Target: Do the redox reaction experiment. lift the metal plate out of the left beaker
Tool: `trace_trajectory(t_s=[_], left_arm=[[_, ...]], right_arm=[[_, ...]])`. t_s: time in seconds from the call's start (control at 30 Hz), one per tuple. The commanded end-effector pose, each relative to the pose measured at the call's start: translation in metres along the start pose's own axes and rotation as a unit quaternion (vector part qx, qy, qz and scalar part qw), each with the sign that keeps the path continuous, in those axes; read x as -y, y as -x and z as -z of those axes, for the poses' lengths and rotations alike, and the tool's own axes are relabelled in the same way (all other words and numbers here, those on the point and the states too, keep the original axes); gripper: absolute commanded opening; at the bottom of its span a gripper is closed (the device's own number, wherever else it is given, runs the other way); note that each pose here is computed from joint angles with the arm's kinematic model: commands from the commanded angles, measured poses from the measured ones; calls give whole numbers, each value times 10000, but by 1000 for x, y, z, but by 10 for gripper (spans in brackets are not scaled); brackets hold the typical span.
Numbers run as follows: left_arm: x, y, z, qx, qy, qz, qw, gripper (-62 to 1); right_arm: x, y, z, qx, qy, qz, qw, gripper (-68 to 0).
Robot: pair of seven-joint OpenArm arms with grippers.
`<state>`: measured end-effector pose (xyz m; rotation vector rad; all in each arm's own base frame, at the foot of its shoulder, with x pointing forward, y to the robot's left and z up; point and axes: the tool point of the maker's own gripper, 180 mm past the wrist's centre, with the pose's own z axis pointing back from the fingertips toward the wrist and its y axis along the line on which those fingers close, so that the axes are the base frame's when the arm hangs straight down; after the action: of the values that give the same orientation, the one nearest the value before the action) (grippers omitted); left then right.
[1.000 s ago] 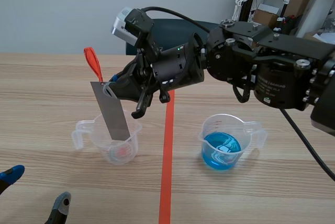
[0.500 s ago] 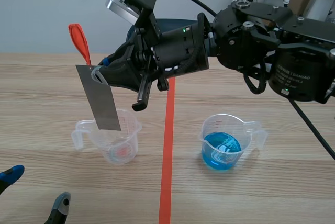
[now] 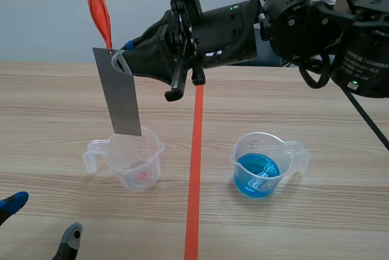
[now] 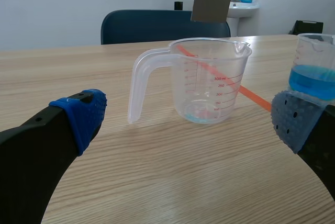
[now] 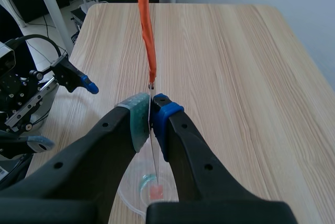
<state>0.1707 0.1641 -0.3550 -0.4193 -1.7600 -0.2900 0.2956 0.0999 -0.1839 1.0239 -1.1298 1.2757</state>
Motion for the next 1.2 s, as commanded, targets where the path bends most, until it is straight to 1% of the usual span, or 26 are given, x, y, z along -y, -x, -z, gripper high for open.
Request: trace_trajectory(t_s=[0.0,0.1,0.27,0.4,0.5,0.63,0.73,0.9,1.17], left_arm=[[-4,-12,1,287,-18,54,9996,14],[-4,-12,1,287,-20,54,9996,14],[-4,-12,1,287,-20,54,9996,14],[-4,-12,1,287,-20,54,9996,14],[-4,-12,1,287,-20,54,9996,14],[-4,-12,1,287,-20,54,9996,14],[-4,-12,1,287,-20,54,9996,14],[-4,-12,1,287,-20,54,9996,14],[-4,-12,1,287,-20,54,9996,14]], right_arm=[[4,-29,-3,265,-28,-208,9994,-669],[8,-35,-4,234,18,-169,9996,-669],[16,-42,-5,213,126,-8,9997,-669],[16,-45,-6,172,82,108,9998,-669],[14,-49,-5,146,22,100,9998,-669],[6,-51,-3,77,-77,10,9999,-669],[4,-53,-2,86,-110,-22,9999,-669],[6,-53,-2,68,-39,-1,10000,-669],[6,-51,-2,24,-40,0,10000,-669]])
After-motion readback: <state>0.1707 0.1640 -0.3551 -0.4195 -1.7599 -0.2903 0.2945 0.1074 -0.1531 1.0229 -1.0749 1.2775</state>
